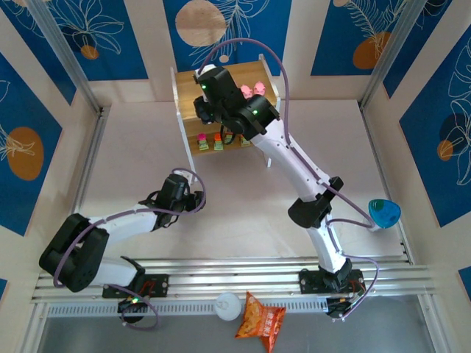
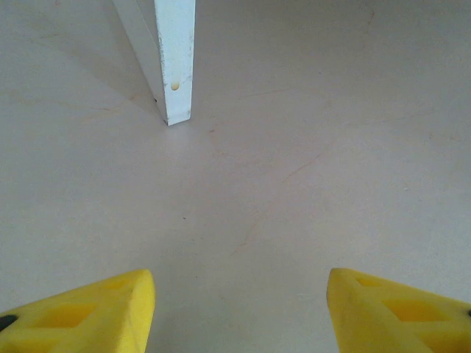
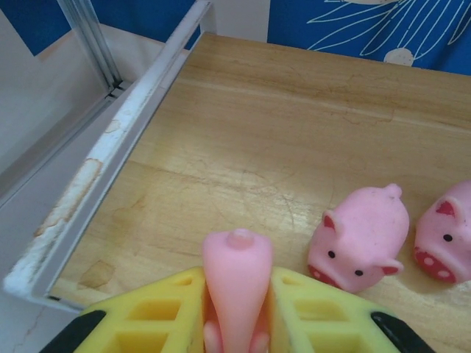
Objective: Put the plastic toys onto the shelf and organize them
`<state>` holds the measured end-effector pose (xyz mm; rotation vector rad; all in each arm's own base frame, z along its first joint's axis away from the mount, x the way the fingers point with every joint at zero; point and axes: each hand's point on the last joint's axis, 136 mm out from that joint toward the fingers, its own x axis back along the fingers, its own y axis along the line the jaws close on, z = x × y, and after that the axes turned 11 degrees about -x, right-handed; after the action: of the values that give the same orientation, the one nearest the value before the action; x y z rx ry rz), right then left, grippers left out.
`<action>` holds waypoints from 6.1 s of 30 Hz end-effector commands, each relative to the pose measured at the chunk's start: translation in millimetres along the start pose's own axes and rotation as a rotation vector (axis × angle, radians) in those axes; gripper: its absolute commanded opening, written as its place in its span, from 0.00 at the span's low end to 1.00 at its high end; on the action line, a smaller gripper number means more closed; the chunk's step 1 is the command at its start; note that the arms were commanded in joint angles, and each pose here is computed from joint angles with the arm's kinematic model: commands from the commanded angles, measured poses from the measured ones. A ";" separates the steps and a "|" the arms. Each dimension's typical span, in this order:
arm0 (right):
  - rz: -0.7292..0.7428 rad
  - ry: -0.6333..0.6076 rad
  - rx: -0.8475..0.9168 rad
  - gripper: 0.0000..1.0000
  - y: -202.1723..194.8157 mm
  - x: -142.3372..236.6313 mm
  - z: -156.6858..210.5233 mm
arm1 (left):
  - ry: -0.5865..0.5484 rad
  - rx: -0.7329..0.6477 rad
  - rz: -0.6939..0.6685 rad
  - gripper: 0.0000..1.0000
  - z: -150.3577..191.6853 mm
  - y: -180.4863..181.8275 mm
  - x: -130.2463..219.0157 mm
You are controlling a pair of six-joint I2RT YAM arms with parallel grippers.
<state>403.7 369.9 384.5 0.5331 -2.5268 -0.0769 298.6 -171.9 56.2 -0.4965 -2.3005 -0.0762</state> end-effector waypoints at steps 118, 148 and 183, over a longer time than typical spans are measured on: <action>0.370 -0.094 -0.302 0.99 -247.8 140.6 177.7 | -0.230 -0.001 -0.366 1.00 -26.6 73.6 69.9; 0.303 -0.214 -0.212 1.00 -283.7 98.6 203.1 | -0.405 -0.136 -0.561 1.00 -74.3 118.7 97.2; 0.315 -0.237 -0.261 0.99 -360.7 25.5 250.7 | -0.439 -0.087 -0.511 1.00 -58.1 187.4 28.2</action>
<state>374.2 10.7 122.6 -0.0287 -2.7052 -0.3556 381.3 0.7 92.0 0.1104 -2.7562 -0.4328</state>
